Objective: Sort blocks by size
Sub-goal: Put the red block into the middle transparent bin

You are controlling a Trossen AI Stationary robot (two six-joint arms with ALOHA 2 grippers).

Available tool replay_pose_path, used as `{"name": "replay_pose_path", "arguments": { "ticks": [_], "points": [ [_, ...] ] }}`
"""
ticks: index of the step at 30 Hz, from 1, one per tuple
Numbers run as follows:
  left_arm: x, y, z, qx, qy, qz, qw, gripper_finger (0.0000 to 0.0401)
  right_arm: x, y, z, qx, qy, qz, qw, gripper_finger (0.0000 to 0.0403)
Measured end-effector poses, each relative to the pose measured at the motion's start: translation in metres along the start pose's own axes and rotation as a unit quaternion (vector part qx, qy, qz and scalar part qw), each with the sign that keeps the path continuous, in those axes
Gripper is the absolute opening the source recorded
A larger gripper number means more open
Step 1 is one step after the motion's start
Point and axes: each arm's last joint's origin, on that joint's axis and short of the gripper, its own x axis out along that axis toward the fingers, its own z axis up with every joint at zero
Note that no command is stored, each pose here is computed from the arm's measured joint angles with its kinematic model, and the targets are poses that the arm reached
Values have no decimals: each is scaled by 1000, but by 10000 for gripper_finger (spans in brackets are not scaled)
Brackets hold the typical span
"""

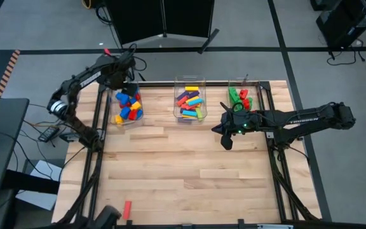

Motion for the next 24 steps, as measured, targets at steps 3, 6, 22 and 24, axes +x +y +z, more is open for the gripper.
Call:
{"name": "replay_pose_path", "arguments": {
  "ticks": [3,6,22,24],
  "points": [
    [-22,-9,-15,-3,-41,-9,999,213,0,0,0,0,0,0,1000,21],
    [-39,-23,-31,5,-63,-23,998,213,0,0,0,0,0,0,1000,21],
    [-85,-138,-154,125,-120,-101,980,214,0,0,0,0,1,3,1000,21],
    [-88,-145,-169,121,-119,-113,979,214,0,0,0,0,2,5,1000,21]
  ]
}}
